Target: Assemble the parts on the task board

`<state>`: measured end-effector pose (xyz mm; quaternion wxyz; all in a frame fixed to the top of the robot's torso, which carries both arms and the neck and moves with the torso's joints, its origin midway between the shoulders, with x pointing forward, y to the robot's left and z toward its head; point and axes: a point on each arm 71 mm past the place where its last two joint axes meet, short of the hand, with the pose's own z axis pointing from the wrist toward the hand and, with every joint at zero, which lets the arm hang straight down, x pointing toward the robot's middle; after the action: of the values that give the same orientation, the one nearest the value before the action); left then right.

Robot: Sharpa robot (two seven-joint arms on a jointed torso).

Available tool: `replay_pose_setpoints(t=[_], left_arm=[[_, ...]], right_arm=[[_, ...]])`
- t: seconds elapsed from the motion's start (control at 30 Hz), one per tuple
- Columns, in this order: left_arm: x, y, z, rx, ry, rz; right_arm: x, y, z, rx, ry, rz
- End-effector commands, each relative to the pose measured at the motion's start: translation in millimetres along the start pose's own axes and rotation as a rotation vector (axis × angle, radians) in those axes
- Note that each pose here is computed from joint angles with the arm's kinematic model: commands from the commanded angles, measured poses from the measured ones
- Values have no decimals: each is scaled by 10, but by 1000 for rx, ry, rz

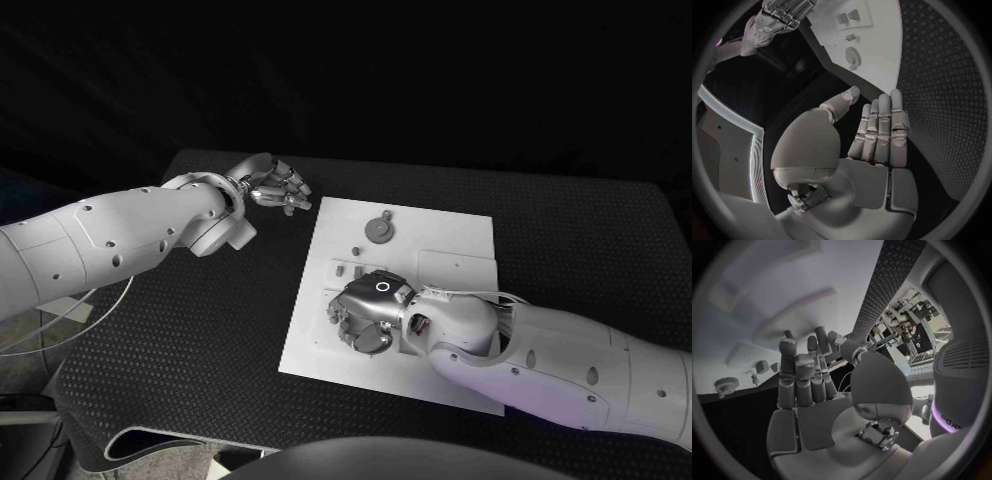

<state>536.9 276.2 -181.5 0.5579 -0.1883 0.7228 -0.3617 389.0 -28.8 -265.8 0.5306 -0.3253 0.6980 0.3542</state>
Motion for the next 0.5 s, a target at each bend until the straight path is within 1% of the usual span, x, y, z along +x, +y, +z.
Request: replay_pose_setpoints(t=[0.03, 0.23, 0.5], left_arm=[[8, -17, 2, 6, 8, -4], [4, -12, 1, 5, 7, -3], [1, -10, 2, 4, 6, -3]], right_arm=[[29, -7, -15, -4, 11, 26], [22, -43, -42, 5, -9, 31], [0, -41, -79, 1, -34, 46]])
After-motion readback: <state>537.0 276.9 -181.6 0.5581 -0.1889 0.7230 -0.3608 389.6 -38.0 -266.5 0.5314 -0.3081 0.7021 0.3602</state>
